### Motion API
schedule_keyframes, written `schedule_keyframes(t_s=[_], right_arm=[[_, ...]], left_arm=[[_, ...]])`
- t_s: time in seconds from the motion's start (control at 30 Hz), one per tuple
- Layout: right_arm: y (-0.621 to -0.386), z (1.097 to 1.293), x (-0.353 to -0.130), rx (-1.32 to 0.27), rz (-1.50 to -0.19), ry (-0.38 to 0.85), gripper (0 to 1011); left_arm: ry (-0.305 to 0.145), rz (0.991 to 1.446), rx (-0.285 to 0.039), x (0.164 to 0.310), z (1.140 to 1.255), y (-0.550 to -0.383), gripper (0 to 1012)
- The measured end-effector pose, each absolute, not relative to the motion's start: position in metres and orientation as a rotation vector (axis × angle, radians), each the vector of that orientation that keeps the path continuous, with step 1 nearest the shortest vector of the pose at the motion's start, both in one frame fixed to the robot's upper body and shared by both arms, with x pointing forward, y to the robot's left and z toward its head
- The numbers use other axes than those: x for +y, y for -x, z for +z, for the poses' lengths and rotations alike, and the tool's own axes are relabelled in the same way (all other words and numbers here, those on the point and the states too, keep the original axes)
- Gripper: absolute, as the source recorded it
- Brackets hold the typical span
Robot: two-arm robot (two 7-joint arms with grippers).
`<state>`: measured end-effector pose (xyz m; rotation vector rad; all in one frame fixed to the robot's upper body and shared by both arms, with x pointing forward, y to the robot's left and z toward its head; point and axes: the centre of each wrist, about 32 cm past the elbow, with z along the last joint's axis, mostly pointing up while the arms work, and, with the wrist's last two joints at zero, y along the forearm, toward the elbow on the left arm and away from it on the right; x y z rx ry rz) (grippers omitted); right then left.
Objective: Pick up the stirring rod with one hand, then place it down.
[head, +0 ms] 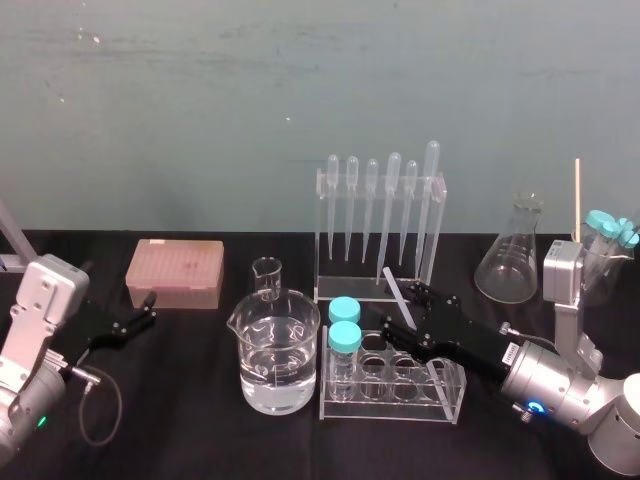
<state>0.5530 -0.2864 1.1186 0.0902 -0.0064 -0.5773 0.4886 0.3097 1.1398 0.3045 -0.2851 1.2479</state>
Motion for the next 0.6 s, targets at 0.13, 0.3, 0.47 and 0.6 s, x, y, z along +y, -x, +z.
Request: schedule_keyframes(t_s=[0.13,0.3,0.47,0.6], right_arm=[[-0.553,1.119,-0.286,-0.006,-0.577,-0.090,693],[-0.553,1.119,-0.286,-0.006,-0.577,-0.090,838],[-0.553,1.124,-0.284,-0.063,-0.596,-0.104,990],[-0.554,1.133,-0.283,-0.136,-0.627,-0.157,1003]], left_arm=[[-0.304,1.248,-0.285,0.310,1.140,-0.489,1000],[-0.304,1.248,-0.285,0.310,1.140,-0.489,1000],[-0.304,1.248,-0.285,0.310,1.140,-0.489,1000],[-0.304,1.248,-0.285,0.310,1.140,-0.489,1000]])
